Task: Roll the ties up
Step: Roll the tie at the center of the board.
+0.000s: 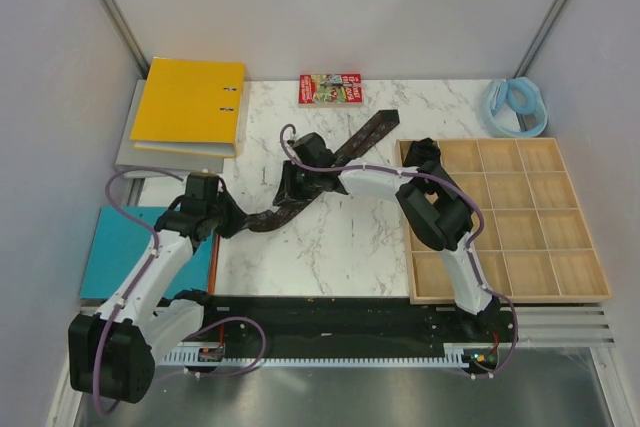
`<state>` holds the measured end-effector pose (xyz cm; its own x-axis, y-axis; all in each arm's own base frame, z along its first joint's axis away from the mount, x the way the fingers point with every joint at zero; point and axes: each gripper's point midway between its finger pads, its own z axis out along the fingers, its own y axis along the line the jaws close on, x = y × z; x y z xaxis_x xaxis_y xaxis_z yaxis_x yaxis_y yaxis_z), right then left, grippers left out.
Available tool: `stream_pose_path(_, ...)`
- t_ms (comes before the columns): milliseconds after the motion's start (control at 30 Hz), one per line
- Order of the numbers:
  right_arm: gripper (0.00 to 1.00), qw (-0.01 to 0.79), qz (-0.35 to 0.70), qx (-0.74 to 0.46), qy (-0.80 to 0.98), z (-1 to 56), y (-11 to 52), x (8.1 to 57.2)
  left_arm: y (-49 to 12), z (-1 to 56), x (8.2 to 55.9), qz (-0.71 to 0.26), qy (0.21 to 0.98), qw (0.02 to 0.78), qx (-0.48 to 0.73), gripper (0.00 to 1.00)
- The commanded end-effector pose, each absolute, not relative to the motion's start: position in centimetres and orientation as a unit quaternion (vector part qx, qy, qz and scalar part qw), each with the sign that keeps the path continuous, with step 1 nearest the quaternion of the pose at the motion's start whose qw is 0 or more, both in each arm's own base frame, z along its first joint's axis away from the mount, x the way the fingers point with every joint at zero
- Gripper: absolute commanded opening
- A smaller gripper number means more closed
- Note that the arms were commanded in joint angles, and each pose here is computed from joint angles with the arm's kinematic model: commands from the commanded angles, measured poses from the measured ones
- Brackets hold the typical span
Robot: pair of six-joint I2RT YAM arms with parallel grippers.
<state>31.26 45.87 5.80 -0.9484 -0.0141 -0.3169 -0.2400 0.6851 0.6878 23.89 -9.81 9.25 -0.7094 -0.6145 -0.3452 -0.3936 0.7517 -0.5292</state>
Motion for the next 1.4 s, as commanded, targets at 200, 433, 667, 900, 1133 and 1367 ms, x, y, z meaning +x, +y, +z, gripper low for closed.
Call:
stream_pose_path(200, 0.2, 0.152, 0.389, -0.076, 0.905, 7.0, 47.0, 29.4, -9.8, 9.6, 22.1, -0.207, 0.917, 0.241, -0.242, 0.02)
stream_pose_path(433, 0.19, 0.133, 0.377, -0.087, 0.912, 5.3, 48.0, 26.0, -9.4, 10.1, 22.6, -0.191, 0.923, 0.243, -0.23, 0.02)
stream_pose_path(667, 0.18, 0.122, 0.371, -0.095, 0.916, 4.5, 48.5, 24.2, -9.4, 11.4, 23.4, -0.188, 0.924, 0.249, -0.22, 0.02)
stream_pose_path(900, 0.18, 0.121, 0.375, -0.097, 0.914, 4.6, 49.0, 23.8, -10.1, 11.4, 23.8, -0.196, 0.93, 0.232, -0.206, 0.02)
stream_pose_path(1133, 0.18, 0.12, 0.372, -0.097, 0.915, 4.3, 48.8, 23.8, -11.0, 10.3, 24.0, -0.188, 0.941, 0.211, -0.183, 0.02)
stream_pose_path(1367, 0.18, 0.124, 0.364, -0.1, 0.917, 4.4, 48.4, 23.8, -11.8, 9.6, 24.8, -0.163, 0.951, 0.201, -0.167, 0.02)
